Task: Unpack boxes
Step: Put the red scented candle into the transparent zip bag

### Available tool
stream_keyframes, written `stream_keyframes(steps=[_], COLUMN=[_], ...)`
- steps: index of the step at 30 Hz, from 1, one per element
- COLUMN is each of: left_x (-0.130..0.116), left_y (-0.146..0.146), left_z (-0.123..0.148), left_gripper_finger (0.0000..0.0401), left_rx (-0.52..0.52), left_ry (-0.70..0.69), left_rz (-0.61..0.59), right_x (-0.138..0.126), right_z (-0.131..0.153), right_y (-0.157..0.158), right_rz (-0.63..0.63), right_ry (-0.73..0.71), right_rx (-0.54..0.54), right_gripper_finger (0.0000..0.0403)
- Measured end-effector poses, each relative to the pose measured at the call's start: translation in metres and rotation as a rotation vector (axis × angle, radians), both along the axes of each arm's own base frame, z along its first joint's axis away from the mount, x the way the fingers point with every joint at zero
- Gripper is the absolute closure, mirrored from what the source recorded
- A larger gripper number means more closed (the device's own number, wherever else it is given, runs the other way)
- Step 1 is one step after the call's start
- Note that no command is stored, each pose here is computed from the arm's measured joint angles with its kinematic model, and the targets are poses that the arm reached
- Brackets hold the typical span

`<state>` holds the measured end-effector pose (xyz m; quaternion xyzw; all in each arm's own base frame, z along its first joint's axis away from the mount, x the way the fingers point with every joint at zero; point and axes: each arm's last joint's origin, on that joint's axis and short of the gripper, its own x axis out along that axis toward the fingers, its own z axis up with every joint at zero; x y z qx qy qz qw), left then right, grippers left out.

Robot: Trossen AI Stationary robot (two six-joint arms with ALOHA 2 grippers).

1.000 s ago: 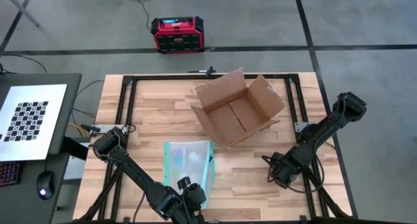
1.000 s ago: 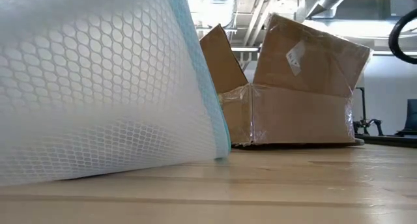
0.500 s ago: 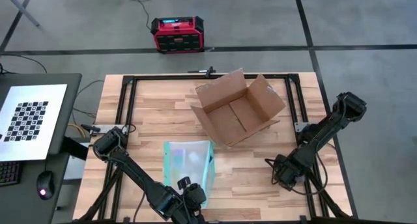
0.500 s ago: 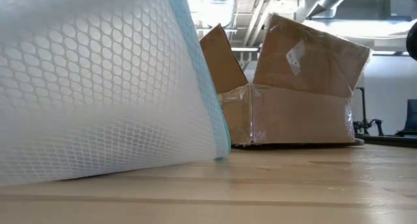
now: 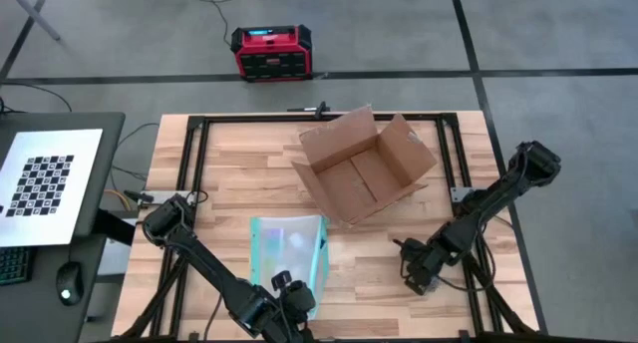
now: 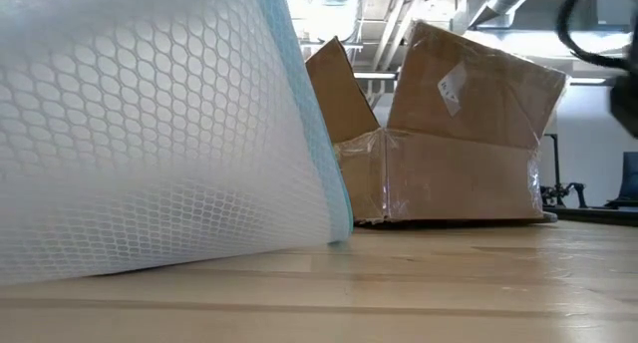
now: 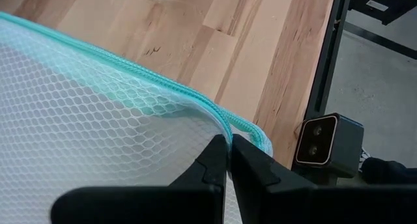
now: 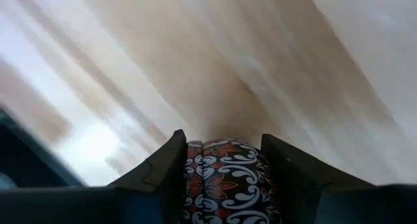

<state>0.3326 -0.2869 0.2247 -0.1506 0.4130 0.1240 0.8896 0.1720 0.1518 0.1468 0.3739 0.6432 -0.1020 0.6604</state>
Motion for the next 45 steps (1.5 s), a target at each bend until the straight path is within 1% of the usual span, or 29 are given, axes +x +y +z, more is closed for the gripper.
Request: stream_keyframes(steps=[4,10,13,15,18,24,27,29,32,35,38,42,45], left_x=[0.0,0.0,0.0,0.001,0.001,0.001,0.001,0.001,0.001,0.001,0.002,0.002,0.002], left_y=[0.0,0.0,0.0,0.001,0.001,0.001,0.001,0.001,0.001,0.002,0.003,0.003,0.003], left_z=[0.0,0.0,0.0,0.0,0.0,0.0,0.0,0.0,0.0,0.0,0.0,0.0,0.0], left_gripper_finger=[0.0401,0.0401,0.0401,0.0401,0.0401,0.0401,0.0401,0.0401,0.0401,0.0401,0.0401,0.0401,0.0401], left_rx=[0.0,0.0,0.0,0.0,0.0,0.004,0.004,0.004,0.005,0.005,0.005,0.006,0.006], left_ry=[0.0,0.0,0.0,0.0,0.0,0.001,0.001,0.001,0.002,0.002,0.003,0.003,0.001], left_rz=[0.0,0.0,0.001,0.002,0.002,-0.003,-0.003,-0.003,-0.003,-0.001,0.001,0.001,0.001], right_x=[0.02,0.057,0.077,0.092,0.115,0.168,0.192,0.207,0.225,0.236,0.239,0.237,0.234], right_z=[0.005,0.02,0.021,0.018,0.009,0.001,-0.001,0.001,-0.002,-0.006,-0.005,-0.005,0.004], right_y=[-0.004,-0.017,-0.021,-0.022,-0.02,-0.012,-0.01,-0.008,-0.006,-0.002,0.0,0.0,-0.001], right_rz=[-0.073,-0.231,-0.27,-0.29,-0.281,-0.225,-0.22,-0.223,-0.22,-0.178,-0.11,-0.059,-0.009], right_ry=[-0.178,-0.526,-0.68,-0.75,-0.795,-0.852,-0.874,-0.903,-0.911,-0.899,-0.911,-0.907,-0.903], right_rx=[0.005,-0.001,0.017,0.027,0.005,-0.073,-0.093,-0.095,-0.077,-0.039,-0.009,-0.032,-0.07], right_gripper_finger=[0.0242,0.0242,0.0242,0.0242,0.0242,0.0242,0.0241,0.0231,0.0203,0.0178,0.0167,0.0164,0.0163])
